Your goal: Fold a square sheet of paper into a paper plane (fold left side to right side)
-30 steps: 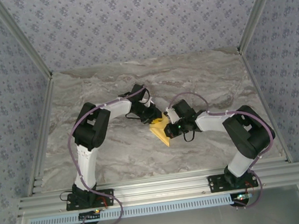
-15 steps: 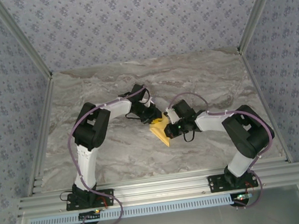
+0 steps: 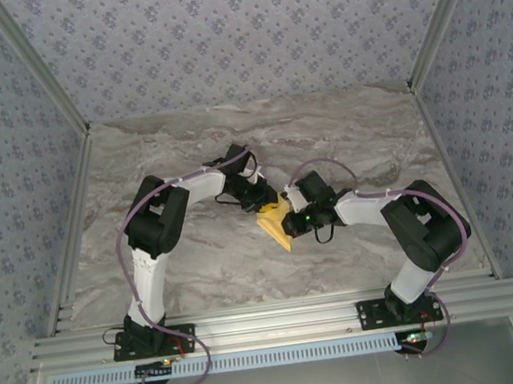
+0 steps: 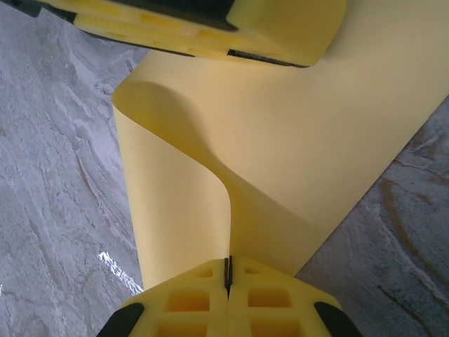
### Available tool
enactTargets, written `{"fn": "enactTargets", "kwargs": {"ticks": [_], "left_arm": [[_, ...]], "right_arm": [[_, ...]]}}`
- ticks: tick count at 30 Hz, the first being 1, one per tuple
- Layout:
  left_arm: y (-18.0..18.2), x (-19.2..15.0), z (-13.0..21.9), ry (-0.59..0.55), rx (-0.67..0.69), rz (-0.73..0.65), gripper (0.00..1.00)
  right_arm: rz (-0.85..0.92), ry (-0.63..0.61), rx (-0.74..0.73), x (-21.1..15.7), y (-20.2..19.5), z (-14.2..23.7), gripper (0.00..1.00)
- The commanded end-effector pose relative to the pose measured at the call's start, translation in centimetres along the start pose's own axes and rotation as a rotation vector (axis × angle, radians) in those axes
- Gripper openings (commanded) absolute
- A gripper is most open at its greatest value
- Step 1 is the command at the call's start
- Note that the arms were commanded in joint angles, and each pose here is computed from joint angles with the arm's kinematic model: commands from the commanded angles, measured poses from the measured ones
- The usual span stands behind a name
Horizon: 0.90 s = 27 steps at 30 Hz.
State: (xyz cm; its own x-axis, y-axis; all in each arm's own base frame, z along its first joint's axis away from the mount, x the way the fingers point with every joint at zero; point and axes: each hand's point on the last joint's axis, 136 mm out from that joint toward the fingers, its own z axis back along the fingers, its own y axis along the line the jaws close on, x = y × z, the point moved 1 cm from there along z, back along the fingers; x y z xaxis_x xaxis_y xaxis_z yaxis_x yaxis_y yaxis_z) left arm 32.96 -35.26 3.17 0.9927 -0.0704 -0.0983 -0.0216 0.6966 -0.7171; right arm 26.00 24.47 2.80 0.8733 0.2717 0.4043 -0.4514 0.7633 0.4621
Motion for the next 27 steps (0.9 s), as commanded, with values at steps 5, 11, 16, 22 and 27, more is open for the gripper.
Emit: {"fn": "enactTargets", "kwargs": {"ticks": [5,11,16,22,27], "left_arm": [[2.7,-1.4,-0.5,0.035,0.093,0.057,0.17],[2.6,-1.4,-0.5,0.034,0.092,0.055,0.17],[2.6,-1.4,-0.4,0.032,0.092,0.054,0.17],[2.7,-1.4,-0.4,0.033,0.093,0.056,0.17],[2.7,-1.5,-0.5,0.035,0.093,0.056,0.17]], "right_arm": [[-0.025,0.089,-0.032,-2.9,-0.4,-0.2,0.00],[-0.030,0.077,-0.019,-2.6,0.0,-0.1,0.00],[-0.030,0.061,-0.010,-2.1,0.3,0.2,0.00],[-0.028,0.056,-0.015,-2.0,0.3,0.4,0.00],[-0.033,0.053,-0.025,-2.0,0.1,0.4,0.00]]}}
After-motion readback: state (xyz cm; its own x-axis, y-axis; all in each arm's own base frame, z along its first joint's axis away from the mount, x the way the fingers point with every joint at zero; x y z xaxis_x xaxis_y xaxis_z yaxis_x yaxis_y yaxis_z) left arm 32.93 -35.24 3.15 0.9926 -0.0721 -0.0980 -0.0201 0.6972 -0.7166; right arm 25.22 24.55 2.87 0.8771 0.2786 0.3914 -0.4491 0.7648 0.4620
